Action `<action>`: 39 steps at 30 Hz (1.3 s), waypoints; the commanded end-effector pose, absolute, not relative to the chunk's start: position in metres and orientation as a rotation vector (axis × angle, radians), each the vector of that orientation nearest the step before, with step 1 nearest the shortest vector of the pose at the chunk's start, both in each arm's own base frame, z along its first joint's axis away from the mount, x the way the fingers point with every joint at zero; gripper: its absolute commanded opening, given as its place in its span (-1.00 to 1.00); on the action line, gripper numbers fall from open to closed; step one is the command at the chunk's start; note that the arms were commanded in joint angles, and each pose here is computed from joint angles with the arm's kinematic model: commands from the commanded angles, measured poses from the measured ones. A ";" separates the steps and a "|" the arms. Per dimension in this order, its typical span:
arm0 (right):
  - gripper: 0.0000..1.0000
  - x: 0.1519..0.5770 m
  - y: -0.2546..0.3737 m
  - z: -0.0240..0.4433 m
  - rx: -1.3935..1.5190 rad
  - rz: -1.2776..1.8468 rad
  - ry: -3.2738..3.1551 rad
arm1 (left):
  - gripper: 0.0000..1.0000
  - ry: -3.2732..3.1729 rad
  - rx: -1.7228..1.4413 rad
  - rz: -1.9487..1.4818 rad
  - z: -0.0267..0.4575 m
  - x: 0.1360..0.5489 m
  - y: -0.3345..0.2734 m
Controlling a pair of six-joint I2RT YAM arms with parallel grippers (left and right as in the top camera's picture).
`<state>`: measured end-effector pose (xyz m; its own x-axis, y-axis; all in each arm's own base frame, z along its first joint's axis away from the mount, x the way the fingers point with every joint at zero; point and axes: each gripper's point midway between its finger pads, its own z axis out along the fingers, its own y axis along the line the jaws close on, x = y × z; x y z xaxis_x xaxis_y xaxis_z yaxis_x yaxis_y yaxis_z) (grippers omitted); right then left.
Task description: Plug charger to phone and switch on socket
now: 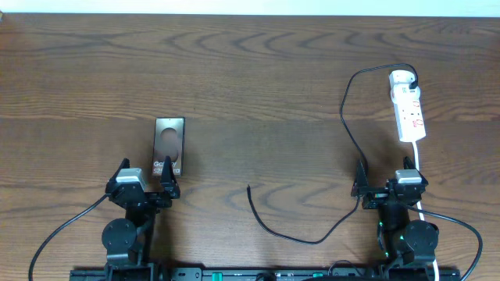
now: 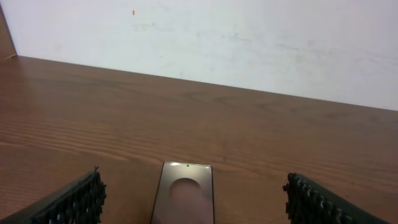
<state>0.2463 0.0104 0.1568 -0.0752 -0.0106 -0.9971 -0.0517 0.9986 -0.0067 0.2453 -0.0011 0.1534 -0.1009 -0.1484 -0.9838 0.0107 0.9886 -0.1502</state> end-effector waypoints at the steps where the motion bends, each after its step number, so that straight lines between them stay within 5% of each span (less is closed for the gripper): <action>1: 0.98 0.246 0.012 0.157 -0.061 0.030 1.644 | 0.81 1.714 -0.093 -0.150 0.139 0.244 -0.005; 20: 0.98 0.246 0.012 0.157 -0.061 0.030 1.644 | 0.80 1.680 -0.194 -0.245 0.148 0.245 -0.005; 30: 0.98 0.246 0.012 0.157 -0.061 0.030 1.644 | 0.80 1.725 -0.232 -0.200 0.236 0.248 0.003; 39: 0.98 0.246 0.012 0.157 -0.061 0.030 1.644 | 0.81 2.329 -0.212 -0.087 0.268 0.303 0.008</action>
